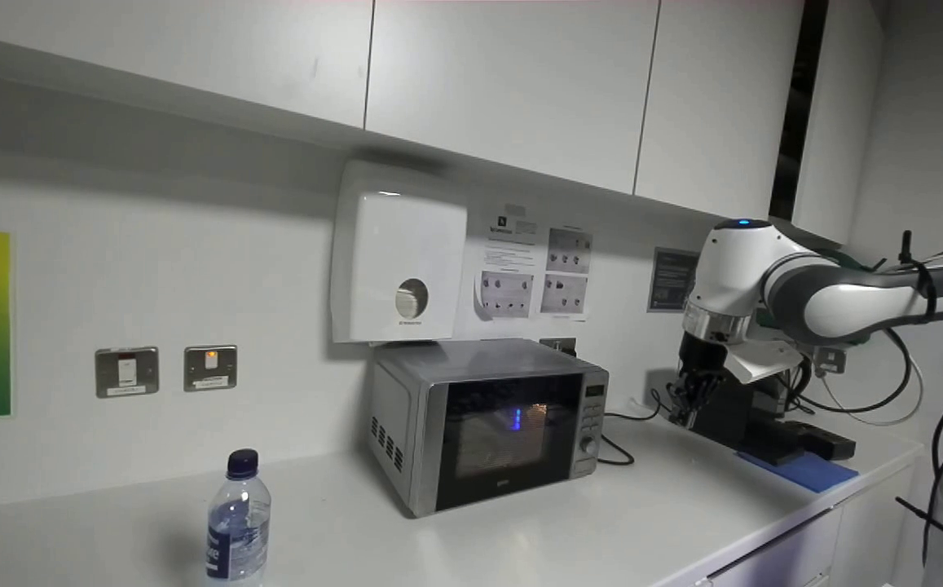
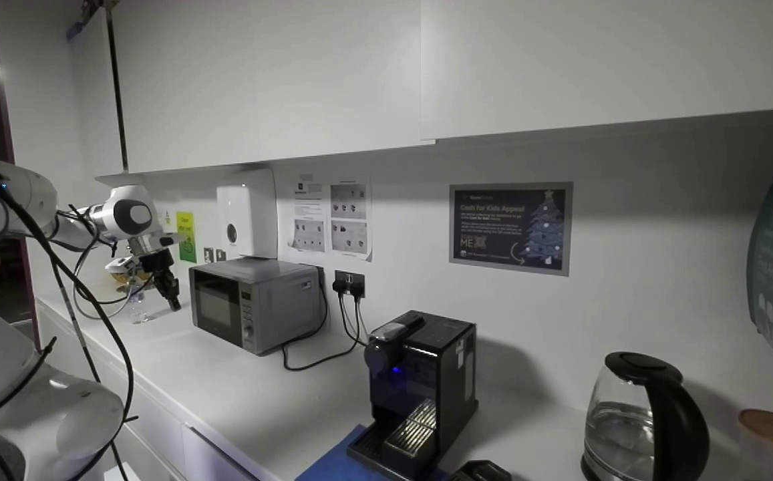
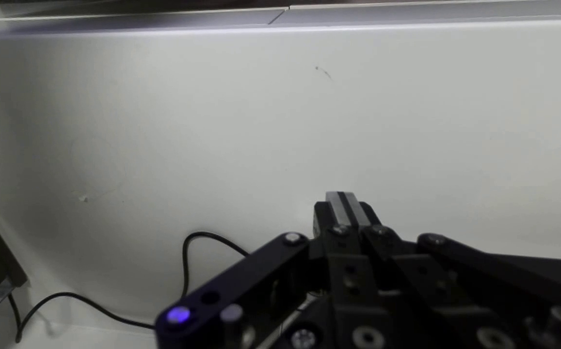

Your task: Turn on the microwave light, then turn it off

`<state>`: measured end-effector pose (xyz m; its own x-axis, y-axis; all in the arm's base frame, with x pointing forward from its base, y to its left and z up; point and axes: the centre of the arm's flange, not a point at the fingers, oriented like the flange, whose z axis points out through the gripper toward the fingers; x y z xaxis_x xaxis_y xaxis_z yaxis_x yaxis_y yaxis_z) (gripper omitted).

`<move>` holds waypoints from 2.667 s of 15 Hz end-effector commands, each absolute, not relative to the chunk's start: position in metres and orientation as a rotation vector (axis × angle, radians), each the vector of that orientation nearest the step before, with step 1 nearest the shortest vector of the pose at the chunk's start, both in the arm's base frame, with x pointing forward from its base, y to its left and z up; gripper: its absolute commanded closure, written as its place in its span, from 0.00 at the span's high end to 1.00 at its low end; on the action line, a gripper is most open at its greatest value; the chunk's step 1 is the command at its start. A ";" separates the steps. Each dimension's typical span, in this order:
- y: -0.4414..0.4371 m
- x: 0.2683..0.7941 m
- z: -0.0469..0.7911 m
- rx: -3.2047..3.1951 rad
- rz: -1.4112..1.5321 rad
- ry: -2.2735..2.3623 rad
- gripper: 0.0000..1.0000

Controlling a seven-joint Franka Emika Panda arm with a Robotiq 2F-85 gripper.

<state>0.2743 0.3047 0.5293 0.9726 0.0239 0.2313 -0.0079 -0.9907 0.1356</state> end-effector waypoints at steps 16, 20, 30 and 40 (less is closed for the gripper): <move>0.305 0.272 0.527 2.960 0.354 -0.002 0.00; 0.305 0.265 0.523 2.930 0.330 -0.009 0.00; 0.291 0.263 0.512 2.923 0.267 -0.026 0.00; 0.274 0.272 0.502 2.938 0.256 -0.054 0.00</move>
